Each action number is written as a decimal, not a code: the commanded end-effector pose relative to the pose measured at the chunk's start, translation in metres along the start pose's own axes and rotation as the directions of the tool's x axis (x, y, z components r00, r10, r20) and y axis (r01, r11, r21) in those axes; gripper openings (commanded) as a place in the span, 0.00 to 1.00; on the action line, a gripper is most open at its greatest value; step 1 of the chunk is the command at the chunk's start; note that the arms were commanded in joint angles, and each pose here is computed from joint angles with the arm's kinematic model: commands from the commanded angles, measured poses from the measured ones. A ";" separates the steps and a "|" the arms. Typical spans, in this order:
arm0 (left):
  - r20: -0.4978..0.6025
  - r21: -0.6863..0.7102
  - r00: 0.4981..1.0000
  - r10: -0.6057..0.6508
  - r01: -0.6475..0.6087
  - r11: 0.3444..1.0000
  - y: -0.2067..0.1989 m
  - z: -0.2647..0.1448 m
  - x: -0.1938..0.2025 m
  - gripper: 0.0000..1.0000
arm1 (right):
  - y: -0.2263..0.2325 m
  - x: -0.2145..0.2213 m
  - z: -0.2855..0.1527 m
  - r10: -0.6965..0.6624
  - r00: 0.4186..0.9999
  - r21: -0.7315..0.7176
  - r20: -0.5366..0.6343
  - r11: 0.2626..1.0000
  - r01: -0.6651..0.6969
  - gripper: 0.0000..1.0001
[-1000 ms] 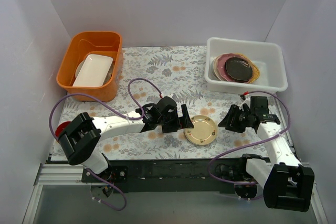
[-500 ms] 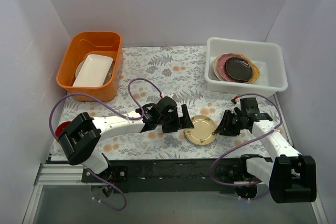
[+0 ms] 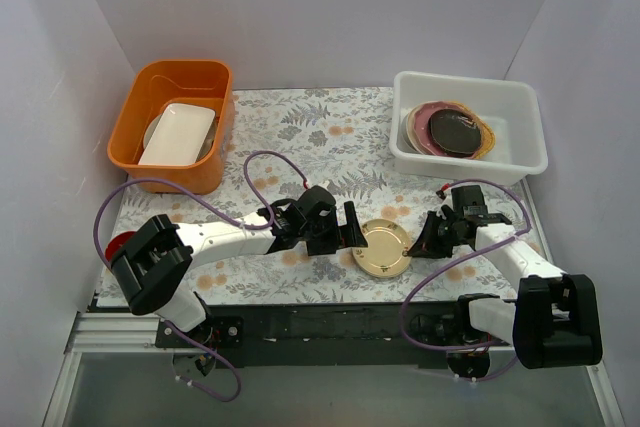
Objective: Place the plates into the plastic bin on the countertop
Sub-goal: Pick up the plate at the center of the board, then place the plate in the plastic bin.
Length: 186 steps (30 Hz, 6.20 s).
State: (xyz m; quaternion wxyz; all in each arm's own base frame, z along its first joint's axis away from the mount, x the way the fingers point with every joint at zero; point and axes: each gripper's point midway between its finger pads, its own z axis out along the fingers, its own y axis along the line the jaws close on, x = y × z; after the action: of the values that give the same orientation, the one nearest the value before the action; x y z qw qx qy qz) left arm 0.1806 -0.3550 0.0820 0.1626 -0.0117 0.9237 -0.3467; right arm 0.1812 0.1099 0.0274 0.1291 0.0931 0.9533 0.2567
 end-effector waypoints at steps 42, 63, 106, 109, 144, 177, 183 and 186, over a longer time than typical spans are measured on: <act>-0.100 -0.098 0.991 -0.088 0.078 0.992 0.038 0.053 0.024 0.00 | 0.033 -0.011 -0.017 -0.093 0.993 -0.134 0.066 0.986 0.102 0.26; -0.005 0.020 0.997 -0.074 0.074 0.997 0.004 0.019 0.002 0.00 | 0.039 -0.031 -0.035 -0.117 0.981 -0.090 0.155 0.987 0.132 0.47; -0.030 0.109 0.998 -0.059 0.061 0.992 -0.010 0.014 0.004 0.12 | 0.045 -0.021 -0.027 -0.183 0.978 -0.085 0.097 0.978 0.191 0.16; -0.023 0.104 0.998 -0.055 0.057 0.993 -0.009 0.014 0.003 0.31 | 0.049 -0.022 -0.029 -0.184 0.977 -0.099 0.103 0.976 0.194 0.16; 0.132 0.079 0.987 -0.087 0.077 0.994 -0.006 -0.018 -0.022 0.98 | 0.076 -0.038 -0.048 -0.190 0.968 -0.164 0.162 0.963 0.216 0.05; 0.181 0.224 0.982 -0.062 0.020 0.974 -0.034 -0.047 -0.029 0.98 | 0.123 -0.162 -0.110 -0.188 0.906 -0.136 0.379 0.957 0.255 0.01; 0.169 0.217 0.983 -0.065 0.028 0.976 -0.029 -0.045 -0.025 0.98 | 0.119 -0.182 -0.120 -0.133 0.905 -0.185 0.403 0.957 0.222 0.01; 0.164 0.215 0.984 -0.065 0.028 0.976 -0.027 -0.044 -0.024 0.98 | 0.109 -0.195 -0.128 -0.094 0.899 -0.195 0.428 0.962 0.193 0.01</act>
State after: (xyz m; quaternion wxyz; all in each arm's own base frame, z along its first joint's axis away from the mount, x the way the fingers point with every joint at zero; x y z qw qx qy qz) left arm 0.1883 -0.3454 0.1280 0.2251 -0.0541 0.8718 -0.4318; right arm 0.3190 0.1022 0.1946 0.3096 0.0648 0.8998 0.3006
